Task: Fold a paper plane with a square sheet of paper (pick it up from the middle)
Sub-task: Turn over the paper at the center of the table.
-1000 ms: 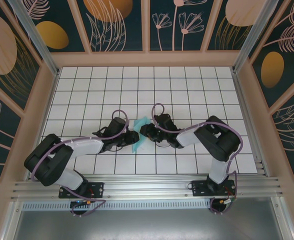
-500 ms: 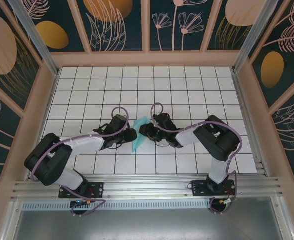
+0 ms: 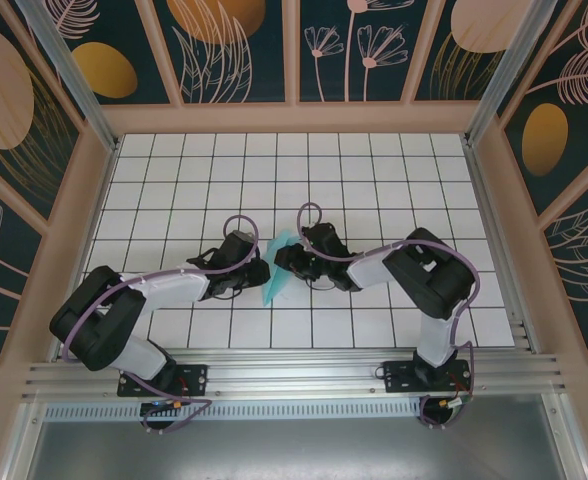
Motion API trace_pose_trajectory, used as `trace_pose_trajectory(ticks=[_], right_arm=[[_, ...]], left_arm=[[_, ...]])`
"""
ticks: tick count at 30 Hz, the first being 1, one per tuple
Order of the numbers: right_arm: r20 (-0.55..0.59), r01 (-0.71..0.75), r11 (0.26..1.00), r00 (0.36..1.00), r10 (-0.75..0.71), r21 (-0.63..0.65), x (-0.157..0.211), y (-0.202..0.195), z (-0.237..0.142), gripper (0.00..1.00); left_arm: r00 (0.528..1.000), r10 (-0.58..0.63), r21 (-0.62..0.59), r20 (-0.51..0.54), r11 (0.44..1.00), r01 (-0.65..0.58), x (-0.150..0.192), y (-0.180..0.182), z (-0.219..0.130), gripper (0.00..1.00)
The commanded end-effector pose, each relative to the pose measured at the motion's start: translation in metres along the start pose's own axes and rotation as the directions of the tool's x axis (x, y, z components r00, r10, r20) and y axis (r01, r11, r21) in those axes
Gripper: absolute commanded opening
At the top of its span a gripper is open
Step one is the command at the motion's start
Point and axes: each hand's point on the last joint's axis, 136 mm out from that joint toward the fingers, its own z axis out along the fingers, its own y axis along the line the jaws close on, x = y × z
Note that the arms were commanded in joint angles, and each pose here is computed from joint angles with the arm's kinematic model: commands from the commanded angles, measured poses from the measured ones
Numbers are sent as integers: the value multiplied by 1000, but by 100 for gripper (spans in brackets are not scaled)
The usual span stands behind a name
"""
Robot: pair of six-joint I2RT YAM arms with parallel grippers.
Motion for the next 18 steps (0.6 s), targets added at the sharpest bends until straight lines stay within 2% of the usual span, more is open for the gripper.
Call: trace_pose_trajectory(ticks=[1, 18], right_arm=[[-27, 31, 999, 999, -31, 9, 4, 2, 7, 38], [-41, 60, 997, 997, -58, 44, 3, 1, 14, 27]], left_arm=[[1000, 26, 4, -7, 1000, -26, 3, 0, 2, 25], [1000, 15, -21, -21, 1000, -15, 7, 7, 6, 26]])
